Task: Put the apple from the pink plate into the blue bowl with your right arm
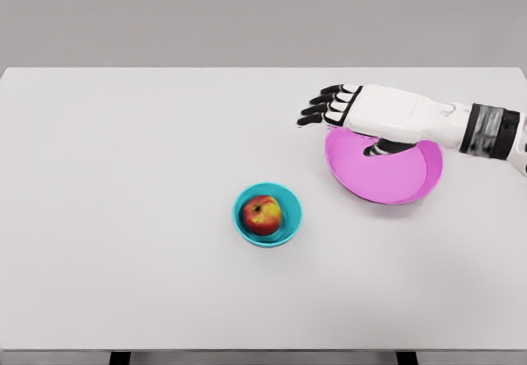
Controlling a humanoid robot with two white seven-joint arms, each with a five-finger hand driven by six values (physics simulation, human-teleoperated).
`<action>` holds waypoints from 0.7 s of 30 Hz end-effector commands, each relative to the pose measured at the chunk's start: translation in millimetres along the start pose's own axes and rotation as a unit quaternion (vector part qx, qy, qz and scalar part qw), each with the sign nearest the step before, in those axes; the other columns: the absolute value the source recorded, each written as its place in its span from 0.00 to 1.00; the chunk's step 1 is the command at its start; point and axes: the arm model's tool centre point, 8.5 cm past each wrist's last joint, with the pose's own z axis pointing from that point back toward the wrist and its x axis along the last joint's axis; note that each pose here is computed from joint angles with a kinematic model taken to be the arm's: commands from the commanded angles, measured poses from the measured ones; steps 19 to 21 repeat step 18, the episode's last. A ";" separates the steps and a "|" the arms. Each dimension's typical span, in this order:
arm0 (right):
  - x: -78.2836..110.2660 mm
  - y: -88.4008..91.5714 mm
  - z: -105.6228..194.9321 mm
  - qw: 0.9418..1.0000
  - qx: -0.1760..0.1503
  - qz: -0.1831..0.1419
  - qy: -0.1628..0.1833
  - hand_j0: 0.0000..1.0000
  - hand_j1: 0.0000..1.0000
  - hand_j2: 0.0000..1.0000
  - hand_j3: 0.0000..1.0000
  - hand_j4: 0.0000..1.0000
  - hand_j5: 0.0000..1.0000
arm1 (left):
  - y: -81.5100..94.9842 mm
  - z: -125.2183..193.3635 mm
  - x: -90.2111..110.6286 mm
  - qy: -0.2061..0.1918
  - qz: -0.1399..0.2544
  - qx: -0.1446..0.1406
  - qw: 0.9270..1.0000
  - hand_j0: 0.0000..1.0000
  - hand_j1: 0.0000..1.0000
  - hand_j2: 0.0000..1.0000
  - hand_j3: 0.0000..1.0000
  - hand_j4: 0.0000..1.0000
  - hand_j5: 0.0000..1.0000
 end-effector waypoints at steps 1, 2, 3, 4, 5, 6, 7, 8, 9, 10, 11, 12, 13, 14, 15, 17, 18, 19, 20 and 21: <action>-31.9 -20.8 46.3 0.997 -0.016 0.009 0.070 1.00 1.00 1.00 1.00 1.00 1.00 | 0.0 0.0 0.0 0.000 0.000 0.000 1.000 1.00 1.00 1.00 1.00 1.00 1.00; -43.1 -14.3 56.7 0.996 -0.005 -0.001 0.090 1.00 1.00 1.00 1.00 1.00 1.00 | -0.1 0.0 0.0 0.000 0.000 -0.001 1.000 1.00 1.00 1.00 1.00 1.00 1.00; -47.9 -10.7 59.6 0.995 -0.004 -0.009 0.097 1.00 1.00 1.00 1.00 1.00 1.00 | 0.0 0.0 0.0 0.000 0.000 0.000 1.000 1.00 1.00 1.00 1.00 1.00 1.00; -61.6 -4.6 75.5 0.991 -0.016 -0.029 0.126 1.00 1.00 1.00 1.00 1.00 1.00 | 0.0 0.0 0.0 0.000 0.000 0.000 1.000 1.00 1.00 1.00 1.00 1.00 1.00; -69.4 1.4 92.9 0.987 -0.029 -0.044 0.152 1.00 1.00 1.00 1.00 1.00 1.00 | 0.0 0.0 0.0 0.000 0.000 0.000 1.000 1.00 1.00 1.00 1.00 1.00 1.00; -71.4 5.9 105.7 0.984 -0.037 -0.051 0.167 1.00 1.00 1.00 1.00 1.00 1.00 | 0.0 0.0 0.0 0.000 0.000 0.000 1.000 1.00 1.00 1.00 1.00 1.00 1.00; -70.8 12.3 109.1 0.983 -0.034 -0.058 0.171 1.00 1.00 1.00 1.00 1.00 1.00 | 0.0 0.0 -0.2 0.001 0.000 0.000 1.000 1.00 1.00 1.00 1.00 1.00 1.00; -69.1 21.6 109.5 0.983 -0.029 -0.067 0.171 1.00 1.00 1.00 1.00 1.00 1.00 | 0.0 0.0 0.0 0.000 0.000 0.000 1.000 1.00 1.00 1.00 1.00 1.00 1.00; -67.8 29.9 109.8 0.982 -0.022 -0.074 0.171 1.00 1.00 1.00 1.00 1.00 1.00 | 0.0 0.0 0.0 0.000 0.000 0.000 1.000 1.00 1.00 1.00 1.00 1.00 1.00; -68.3 33.4 110.2 0.982 -0.021 -0.078 0.173 1.00 1.00 1.00 1.00 1.00 1.00 | 0.0 0.0 0.0 0.000 0.000 0.000 1.000 1.00 1.00 1.00 1.00 1.00 1.00; -68.9 36.9 110.6 0.981 -0.019 -0.083 0.174 1.00 1.00 1.00 1.00 1.00 1.00 | -0.1 0.0 0.0 0.000 0.000 -0.001 1.000 1.00 1.00 1.00 1.00 1.00 1.00; -69.0 42.6 109.9 0.980 -0.018 -0.090 0.175 1.00 1.00 1.00 1.00 1.00 1.00 | 0.0 0.0 0.0 0.000 0.000 0.000 1.000 1.00 1.00 1.00 1.00 1.00 1.00; -66.8 47.6 104.0 0.980 -0.022 -0.098 0.170 1.00 1.00 1.00 1.00 1.00 1.00 | 0.0 0.0 0.0 0.000 0.000 0.000 1.000 1.00 1.00 1.00 1.00 1.00 1.00; -65.9 49.0 100.2 0.981 -0.026 -0.100 0.167 1.00 1.00 1.00 1.00 1.00 1.00 | 0.0 0.0 0.0 0.000 0.000 0.000 1.000 1.00 1.00 1.00 1.00 1.00 1.00; -65.2 50.2 98.1 0.981 -0.026 -0.101 0.165 1.00 1.00 1.00 1.00 1.00 1.00 | -0.1 0.0 0.0 0.000 0.000 -0.001 1.000 1.00 1.00 1.00 1.00 1.00 1.00; -64.8 52.8 97.9 0.980 -0.024 -0.104 0.165 1.00 1.00 1.00 1.00 1.00 1.00 | 0.0 0.0 0.0 0.000 -0.001 0.000 1.000 1.00 1.00 1.00 1.00 1.00 1.00; -64.9 52.9 97.9 0.980 -0.024 -0.103 0.166 1.00 1.00 1.00 1.00 1.00 1.00 | 0.0 0.0 0.0 0.000 -0.001 0.000 1.000 1.00 1.00 1.00 1.00 1.00 1.00; -64.9 52.9 97.9 0.980 -0.024 -0.103 0.166 1.00 1.00 1.00 1.00 1.00 1.00 | 0.0 0.0 0.0 0.000 -0.001 0.000 1.000 1.00 1.00 1.00 1.00 1.00 1.00; -64.9 52.9 97.9 0.980 -0.024 -0.103 0.166 1.00 1.00 1.00 1.00 1.00 1.00 | 0.0 0.0 0.0 0.000 -0.001 0.000 1.000 1.00 1.00 1.00 1.00 1.00 1.00; -64.9 52.9 97.9 0.980 -0.024 -0.103 0.166 1.00 1.00 1.00 1.00 1.00 1.00 | 0.0 0.0 0.0 0.000 -0.001 0.000 1.000 1.00 1.00 1.00 1.00 1.00 1.00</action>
